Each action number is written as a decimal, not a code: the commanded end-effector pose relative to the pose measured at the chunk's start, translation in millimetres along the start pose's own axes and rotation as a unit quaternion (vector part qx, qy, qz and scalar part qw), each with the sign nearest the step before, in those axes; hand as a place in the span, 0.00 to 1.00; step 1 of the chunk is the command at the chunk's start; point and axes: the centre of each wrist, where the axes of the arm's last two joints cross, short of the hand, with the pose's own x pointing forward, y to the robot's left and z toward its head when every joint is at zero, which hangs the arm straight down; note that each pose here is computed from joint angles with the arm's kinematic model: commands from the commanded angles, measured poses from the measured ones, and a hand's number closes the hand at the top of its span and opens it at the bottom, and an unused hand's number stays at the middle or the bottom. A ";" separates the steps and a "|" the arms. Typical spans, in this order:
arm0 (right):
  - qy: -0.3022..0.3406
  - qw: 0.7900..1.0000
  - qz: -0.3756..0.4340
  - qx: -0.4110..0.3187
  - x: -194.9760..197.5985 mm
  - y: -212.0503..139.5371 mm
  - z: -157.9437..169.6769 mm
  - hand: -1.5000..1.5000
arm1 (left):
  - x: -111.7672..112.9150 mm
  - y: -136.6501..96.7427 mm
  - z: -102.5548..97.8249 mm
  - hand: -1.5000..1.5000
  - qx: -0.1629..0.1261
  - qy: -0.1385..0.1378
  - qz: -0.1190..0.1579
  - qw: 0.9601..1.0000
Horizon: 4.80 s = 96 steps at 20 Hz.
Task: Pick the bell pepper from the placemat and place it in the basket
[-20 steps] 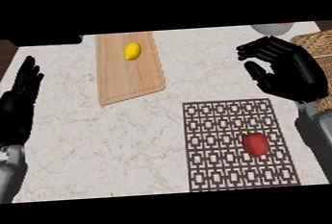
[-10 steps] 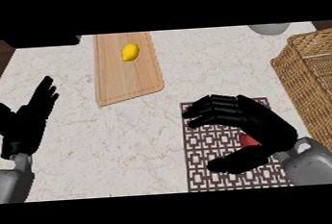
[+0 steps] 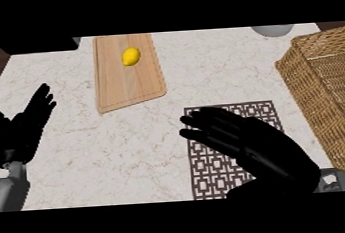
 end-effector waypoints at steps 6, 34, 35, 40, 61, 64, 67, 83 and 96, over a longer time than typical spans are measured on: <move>0.198 0.956 0.215 -0.005 42.8 -91.3 0.0 0.00 | 4.2 7.3 1.8 0.50 -0.008 0.004 0.000 1.000; 0.196 0.974 0.059 0.095 -14.4 -102.0 101.0 0.00 | -14.6 12.9 5.1 0.50 -0.014 -0.002 -0.003 1.000; 0.177 0.979 0.053 0.082 -11.4 -89.3 102.8 0.00 | -1.4 -15.8 -16.8 0.50 -0.003 -0.014 0.009 1.000; 0.172 0.981 0.051 0.068 -60.9 -46.9 91.6 0.00 | -1.0 -21.7 -1.4 0.50 -0.028 -0.006 -0.002 1.000; 0.221 0.967 0.063 0.111 -140.0 11.1 85.2 0.00 | -6.8 -3.5 -4.5 0.50 -0.018 -0.005 0.005 1.000; 0.209 0.970 0.050 0.111 -141.9 15.4 92.7 0.00 | 6.6 -4.0 -0.9 0.50 -0.020 -0.016 0.001 1.000; 0.200 0.972 0.041 0.116 -131.8 18.1 85.1 0.00 | 10.9 -1.8 -4.6 0.50 -0.014 -0.011 -0.005 1.000; 0.194 0.970 0.067 0.133 -126.0 34.9 88.1 0.00 | -9.8 -3.7 4.2 0.50 -0.017 -0.003 0.001 1.000; 0.183 0.958 0.130 0.178 -153.4 62.7 68.4 1.00 | -10.2 -13.3 -16.1 0.50 -0.020 -0.012 0.002 1.000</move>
